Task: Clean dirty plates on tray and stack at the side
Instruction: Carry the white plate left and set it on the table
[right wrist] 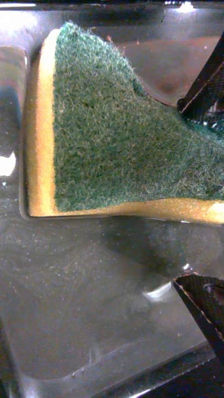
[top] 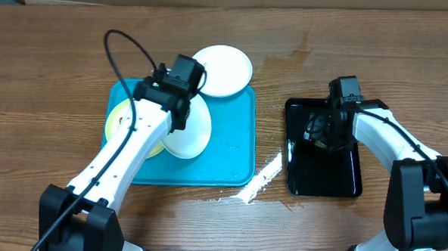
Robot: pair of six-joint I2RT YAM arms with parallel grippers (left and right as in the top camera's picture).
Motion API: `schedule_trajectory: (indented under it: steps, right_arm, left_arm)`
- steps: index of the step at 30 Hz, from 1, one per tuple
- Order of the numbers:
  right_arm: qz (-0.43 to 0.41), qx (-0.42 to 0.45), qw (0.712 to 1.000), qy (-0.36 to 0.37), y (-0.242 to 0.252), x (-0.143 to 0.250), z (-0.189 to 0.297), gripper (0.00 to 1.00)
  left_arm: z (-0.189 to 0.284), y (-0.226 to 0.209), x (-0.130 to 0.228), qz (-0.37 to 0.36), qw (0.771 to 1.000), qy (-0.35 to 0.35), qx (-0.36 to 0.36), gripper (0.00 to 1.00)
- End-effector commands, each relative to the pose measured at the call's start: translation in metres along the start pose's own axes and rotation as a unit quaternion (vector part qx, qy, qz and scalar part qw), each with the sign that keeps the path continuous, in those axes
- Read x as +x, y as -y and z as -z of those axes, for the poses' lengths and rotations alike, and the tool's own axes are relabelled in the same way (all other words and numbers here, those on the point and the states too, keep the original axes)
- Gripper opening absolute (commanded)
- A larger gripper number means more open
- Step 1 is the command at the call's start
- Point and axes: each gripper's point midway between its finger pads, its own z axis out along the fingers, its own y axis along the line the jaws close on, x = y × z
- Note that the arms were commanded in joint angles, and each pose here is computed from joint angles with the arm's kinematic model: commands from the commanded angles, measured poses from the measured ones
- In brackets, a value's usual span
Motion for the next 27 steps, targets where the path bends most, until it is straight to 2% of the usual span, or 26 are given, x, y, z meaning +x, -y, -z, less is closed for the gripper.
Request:
schedule_trajectory:
  steps: [1, 6, 11, 15, 27]
  right_arm:
    - [0.002, 0.001, 1.0, -0.01, 0.001, 0.006, -0.003, 0.78]
    - [0.002, 0.001, 1.0, -0.01, 0.001, 0.007, -0.003, 0.78]
    - [0.002, 0.001, 1.0, -0.01, 0.001, 0.007, -0.003, 0.79]
    - [0.002, 0.001, 1.0, -0.01, 0.001, 0.007, -0.003, 0.79]
    - [0.002, 0.001, 1.0, -0.01, 0.001, 0.007, -0.003, 0.79]
  left_arm:
    - [0.024, -0.007, -0.024, -0.032, 0.996, 0.066, -0.059, 0.04]
    - [0.049, 0.007, -0.04, -0.072, 0.983, 0.131, -0.105, 0.04]
    - [0.082, 0.013, -0.05, -0.088, 0.96, 0.198, -0.175, 0.04]
    - [0.093, 0.027, -0.048, -0.117, 0.954, 0.215, -0.175, 0.04]
    - [0.109, 0.042, -0.048, -0.13, 0.944, 0.244, -0.179, 0.04]
